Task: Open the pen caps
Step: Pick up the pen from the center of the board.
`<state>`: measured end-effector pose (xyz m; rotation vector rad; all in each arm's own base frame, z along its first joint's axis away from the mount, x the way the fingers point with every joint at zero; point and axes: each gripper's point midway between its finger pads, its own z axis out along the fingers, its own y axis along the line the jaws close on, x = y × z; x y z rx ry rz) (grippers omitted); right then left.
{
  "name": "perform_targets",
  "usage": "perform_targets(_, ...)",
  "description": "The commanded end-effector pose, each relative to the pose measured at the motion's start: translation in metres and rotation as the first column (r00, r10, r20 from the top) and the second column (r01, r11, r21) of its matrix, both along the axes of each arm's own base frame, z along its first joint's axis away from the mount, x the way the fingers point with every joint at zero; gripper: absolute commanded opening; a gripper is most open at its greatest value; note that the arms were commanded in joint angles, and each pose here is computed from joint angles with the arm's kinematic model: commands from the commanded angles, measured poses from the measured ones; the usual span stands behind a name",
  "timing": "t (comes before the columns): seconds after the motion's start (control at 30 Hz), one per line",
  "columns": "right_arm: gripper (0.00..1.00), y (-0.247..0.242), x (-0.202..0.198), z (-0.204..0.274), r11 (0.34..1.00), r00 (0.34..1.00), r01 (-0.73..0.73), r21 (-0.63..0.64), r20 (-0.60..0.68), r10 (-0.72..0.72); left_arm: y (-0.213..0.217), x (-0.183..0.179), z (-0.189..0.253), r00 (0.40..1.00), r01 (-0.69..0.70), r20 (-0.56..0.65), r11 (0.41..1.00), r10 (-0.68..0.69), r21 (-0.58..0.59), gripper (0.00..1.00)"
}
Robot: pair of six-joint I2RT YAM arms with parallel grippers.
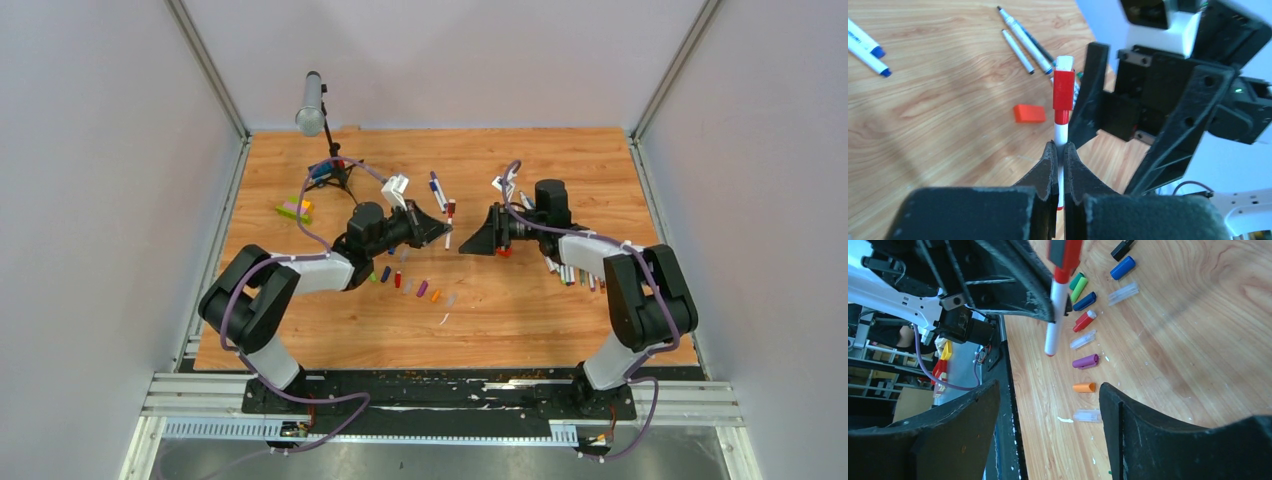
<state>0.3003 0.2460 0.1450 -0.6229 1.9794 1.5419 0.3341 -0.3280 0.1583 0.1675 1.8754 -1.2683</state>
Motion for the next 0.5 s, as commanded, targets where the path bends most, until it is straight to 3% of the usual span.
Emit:
perform_targets(0.0, 0.73, 0.015, 0.003, 0.007, 0.999, 0.999, -0.035, 0.01, -0.002, 0.035, -0.005, 0.001, 0.054, 0.996, -0.037, 0.074, 0.978, 0.053, -0.207, 0.0)
perform_targets(0.47, 0.62, 0.027, -0.001, 0.017, 0.998, 0.997, -0.048, 0.038, -0.061, 0.05, -0.022, -0.023, 0.047, 0.999, -0.004, 0.03, 0.959, 0.013, -0.283, 0.0)
